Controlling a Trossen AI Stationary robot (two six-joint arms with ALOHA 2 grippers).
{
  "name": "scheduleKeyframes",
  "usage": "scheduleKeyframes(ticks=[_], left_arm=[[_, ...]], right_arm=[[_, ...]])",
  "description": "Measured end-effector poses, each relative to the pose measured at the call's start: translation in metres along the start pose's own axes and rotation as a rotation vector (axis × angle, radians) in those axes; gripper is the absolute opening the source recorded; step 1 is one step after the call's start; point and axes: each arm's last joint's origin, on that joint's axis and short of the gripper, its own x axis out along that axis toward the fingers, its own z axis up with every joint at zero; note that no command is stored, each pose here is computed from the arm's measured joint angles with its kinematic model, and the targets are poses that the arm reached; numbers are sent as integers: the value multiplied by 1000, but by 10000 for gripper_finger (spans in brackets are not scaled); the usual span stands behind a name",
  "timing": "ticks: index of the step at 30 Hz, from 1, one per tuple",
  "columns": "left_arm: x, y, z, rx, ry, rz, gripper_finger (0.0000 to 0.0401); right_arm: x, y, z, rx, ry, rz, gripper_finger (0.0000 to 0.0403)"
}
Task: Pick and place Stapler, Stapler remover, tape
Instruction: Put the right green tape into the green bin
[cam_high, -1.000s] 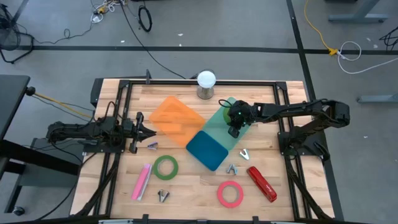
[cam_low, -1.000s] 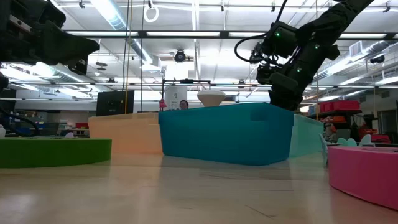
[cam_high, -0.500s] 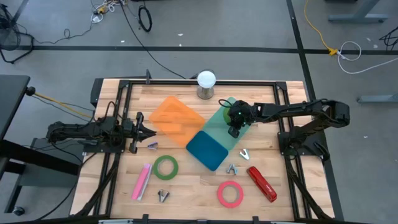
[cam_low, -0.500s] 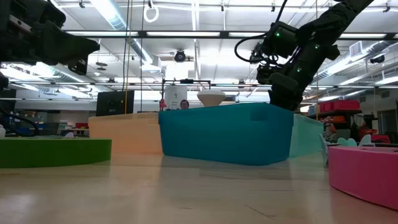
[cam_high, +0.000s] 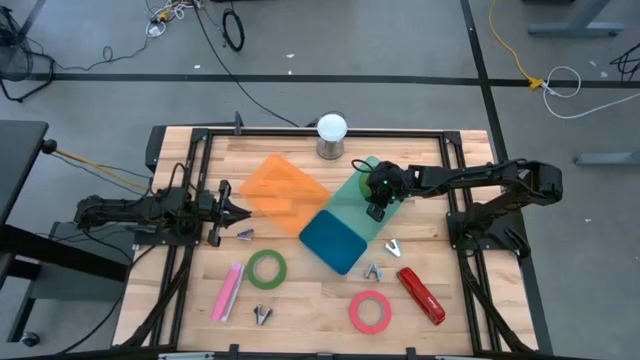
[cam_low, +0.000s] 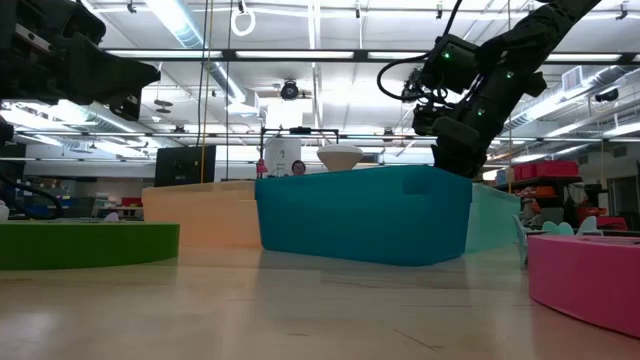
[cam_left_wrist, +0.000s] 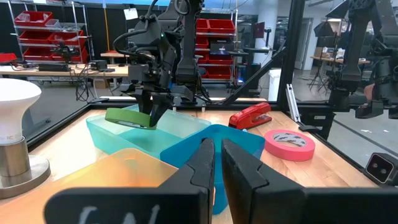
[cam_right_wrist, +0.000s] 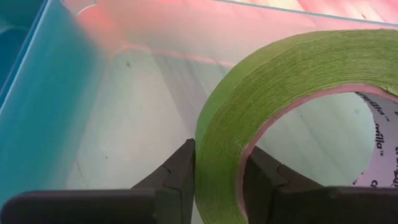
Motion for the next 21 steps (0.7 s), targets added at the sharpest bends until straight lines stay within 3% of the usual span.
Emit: scheduleKeyframes(ticks=[21], left_arm=[[0, 0, 0, 0, 0, 0, 32]], right_arm=[[0, 0, 0, -7, 0, 0, 101]])
